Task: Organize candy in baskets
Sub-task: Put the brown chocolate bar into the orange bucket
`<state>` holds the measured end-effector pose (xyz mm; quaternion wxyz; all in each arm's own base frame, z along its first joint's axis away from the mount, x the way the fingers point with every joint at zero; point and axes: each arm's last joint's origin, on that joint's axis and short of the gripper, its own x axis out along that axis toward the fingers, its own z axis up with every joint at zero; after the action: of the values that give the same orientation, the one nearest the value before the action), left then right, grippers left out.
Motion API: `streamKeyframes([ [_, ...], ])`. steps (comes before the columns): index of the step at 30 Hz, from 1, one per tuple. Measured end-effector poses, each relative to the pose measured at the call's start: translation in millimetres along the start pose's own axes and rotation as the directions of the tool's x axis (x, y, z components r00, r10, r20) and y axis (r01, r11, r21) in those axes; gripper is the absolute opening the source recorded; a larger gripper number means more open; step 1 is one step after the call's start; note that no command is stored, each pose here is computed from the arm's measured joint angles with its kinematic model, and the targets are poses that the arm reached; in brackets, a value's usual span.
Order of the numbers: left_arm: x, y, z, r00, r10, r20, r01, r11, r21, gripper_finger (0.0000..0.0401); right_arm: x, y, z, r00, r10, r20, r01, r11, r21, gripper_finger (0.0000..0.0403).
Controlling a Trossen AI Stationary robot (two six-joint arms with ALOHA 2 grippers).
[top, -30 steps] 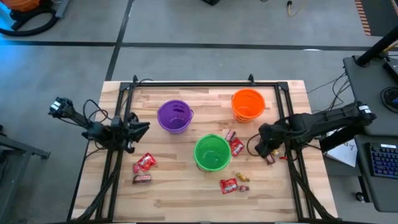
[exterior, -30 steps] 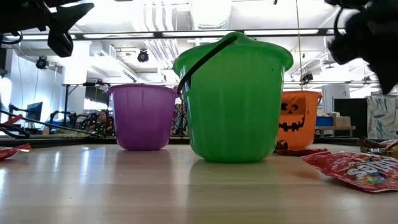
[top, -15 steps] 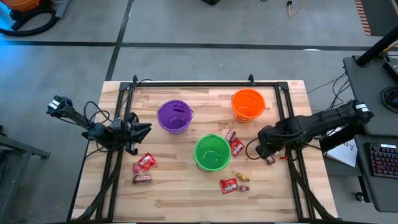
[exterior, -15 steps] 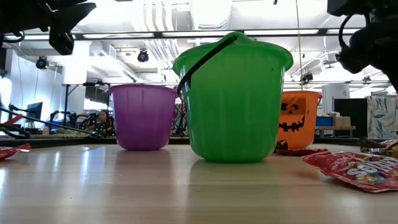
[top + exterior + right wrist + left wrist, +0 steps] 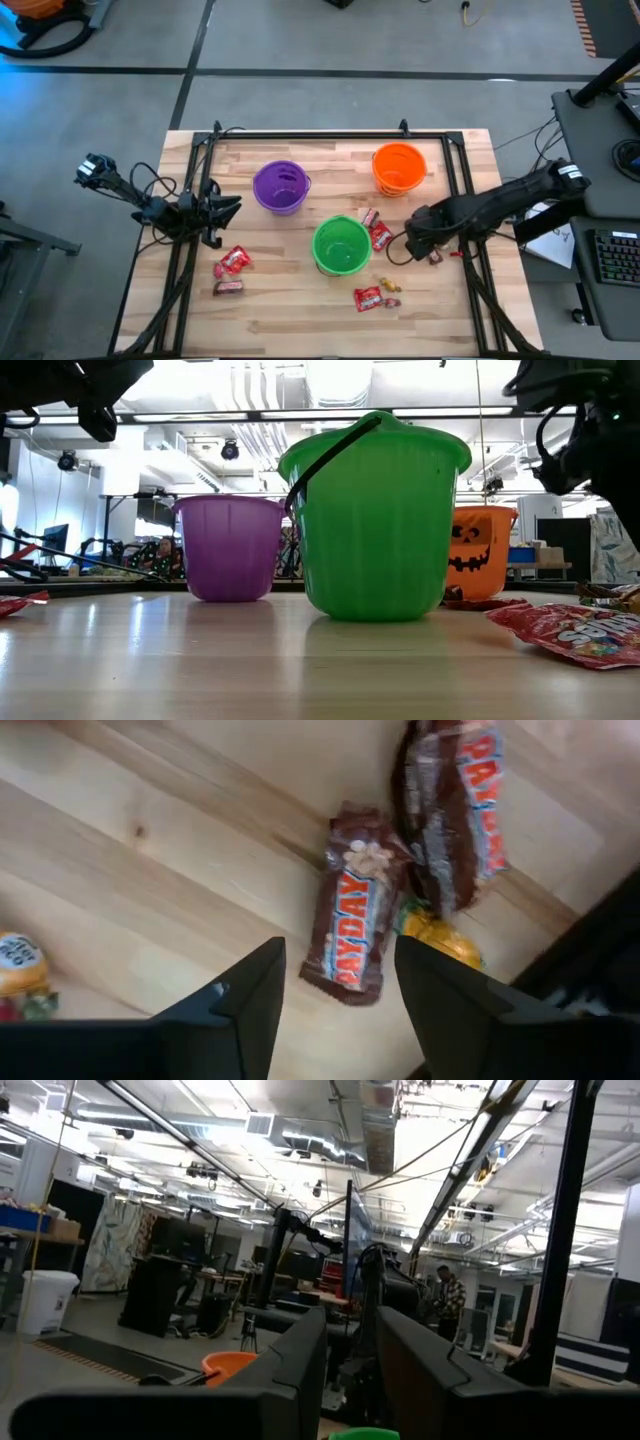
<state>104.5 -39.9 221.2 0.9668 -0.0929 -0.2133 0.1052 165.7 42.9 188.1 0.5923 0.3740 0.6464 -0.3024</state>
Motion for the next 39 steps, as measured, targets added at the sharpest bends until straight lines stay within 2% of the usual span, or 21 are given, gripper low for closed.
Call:
streamKeyframes([
  [12,0.0,0.0,-0.2,1.000,0.000,-0.001,0.000,1.000,-0.002,0.0077,33.8,18.0,-0.1,0.987,-0.162,-0.001,0.161,0.986,-0.051,0.0176],
  [18,0.0,0.0,-0.2,1.000,0.000,-0.001,0.000,1.000,-0.015,0.0077,47.2,25.4,3.2,0.984,-0.181,0.000,0.180,0.981,-0.074,0.0170],
  [22,0.0,0.0,-0.2,1.000,0.001,-0.001,-0.001,1.000,-0.017,0.0077,53.0,27.9,4.8,0.980,-0.198,-0.001,0.197,0.977,-0.080,0.0149],
  [32,0.0,0.0,0.1,1.000,0.001,0.001,-0.001,1.000,-0.019,0.0077,46.0,30.7,5.0,0.990,-0.136,0.026,0.138,0.986,-0.091,0.0052],
  [39,0.0,0.1,0.2,1.000,0.002,0.002,-0.002,1.000,-0.020,0.0077,24.4,26.0,0.2,0.999,-0.020,0.039,0.024,0.995,-0.099,0.0055],
])
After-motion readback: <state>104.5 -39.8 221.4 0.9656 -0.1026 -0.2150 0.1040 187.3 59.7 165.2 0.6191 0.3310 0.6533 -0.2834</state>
